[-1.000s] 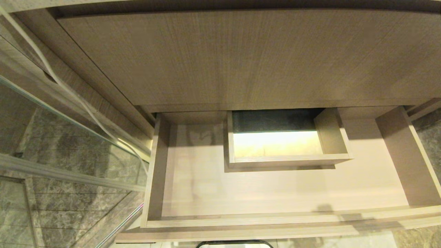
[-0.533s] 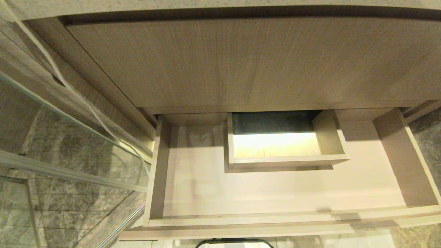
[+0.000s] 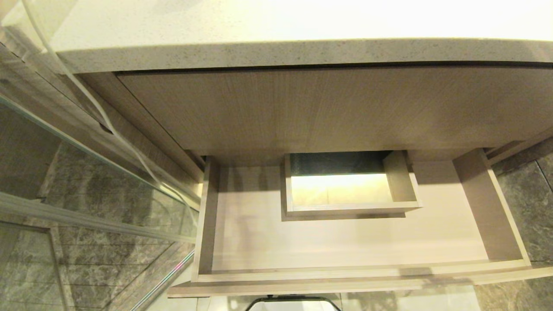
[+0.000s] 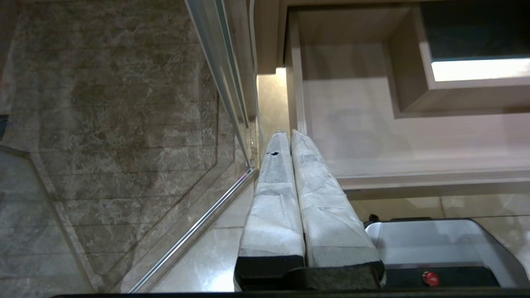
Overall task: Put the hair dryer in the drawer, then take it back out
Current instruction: Pick up the hairdryer
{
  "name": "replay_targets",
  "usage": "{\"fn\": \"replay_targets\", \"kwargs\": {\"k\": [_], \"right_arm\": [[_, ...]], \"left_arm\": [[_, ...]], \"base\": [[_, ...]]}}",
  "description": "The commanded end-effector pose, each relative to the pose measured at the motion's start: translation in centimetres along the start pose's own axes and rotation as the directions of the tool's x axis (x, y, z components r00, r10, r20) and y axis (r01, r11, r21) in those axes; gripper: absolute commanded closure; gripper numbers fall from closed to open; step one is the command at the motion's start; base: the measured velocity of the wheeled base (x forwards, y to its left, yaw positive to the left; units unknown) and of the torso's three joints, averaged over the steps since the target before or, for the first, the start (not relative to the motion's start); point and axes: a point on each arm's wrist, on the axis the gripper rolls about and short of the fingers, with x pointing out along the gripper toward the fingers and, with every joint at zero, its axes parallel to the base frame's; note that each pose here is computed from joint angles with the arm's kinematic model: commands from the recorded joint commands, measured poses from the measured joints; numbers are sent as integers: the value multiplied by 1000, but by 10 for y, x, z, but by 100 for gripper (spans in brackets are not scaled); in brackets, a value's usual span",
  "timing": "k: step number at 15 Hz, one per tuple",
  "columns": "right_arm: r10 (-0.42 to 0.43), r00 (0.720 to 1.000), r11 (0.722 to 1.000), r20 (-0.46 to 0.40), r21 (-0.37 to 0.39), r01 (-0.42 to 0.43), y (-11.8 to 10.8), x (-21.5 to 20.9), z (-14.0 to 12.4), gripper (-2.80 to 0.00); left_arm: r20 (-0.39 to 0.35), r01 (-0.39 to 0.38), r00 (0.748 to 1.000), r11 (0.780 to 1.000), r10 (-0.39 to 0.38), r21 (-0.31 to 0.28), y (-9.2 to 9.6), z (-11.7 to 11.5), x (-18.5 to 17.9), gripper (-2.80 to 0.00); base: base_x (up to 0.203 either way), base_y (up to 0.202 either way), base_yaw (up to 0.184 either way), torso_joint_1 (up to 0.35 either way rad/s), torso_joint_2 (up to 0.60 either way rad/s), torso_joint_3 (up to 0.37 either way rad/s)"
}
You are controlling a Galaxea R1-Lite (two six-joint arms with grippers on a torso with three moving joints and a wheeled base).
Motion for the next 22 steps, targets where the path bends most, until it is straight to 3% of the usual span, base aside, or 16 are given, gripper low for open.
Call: {"fn": "replay_targets", "kwargs": {"k": [1, 11, 15, 22], "right_arm": [[-3, 1000, 1000, 2, -1, 3, 0, -1, 1, 0], [-43, 999, 999, 24, 6, 43, -6, -2, 14, 0], [-71, 997, 997, 37, 10, 71, -11, -3, 24, 0], [-107, 993, 994, 53, -19, 108, -14, -7, 28, 0]], "left_arm": [[0, 1, 1000, 1000, -1, -1, 0, 0, 0, 0], [0, -1, 1000, 1000, 1, -1, 0, 0, 0, 0], [1, -1, 1000, 1000, 1, -1, 0, 0, 0, 0], [0, 1, 1000, 1000, -1, -1, 0, 0, 0, 0]], "base": [[0, 0, 0, 301, -535, -256], [0, 0, 0, 282, -542, -247], [0, 0, 0, 33, -1, 13], [0, 0, 0, 266, -4, 251]]}}
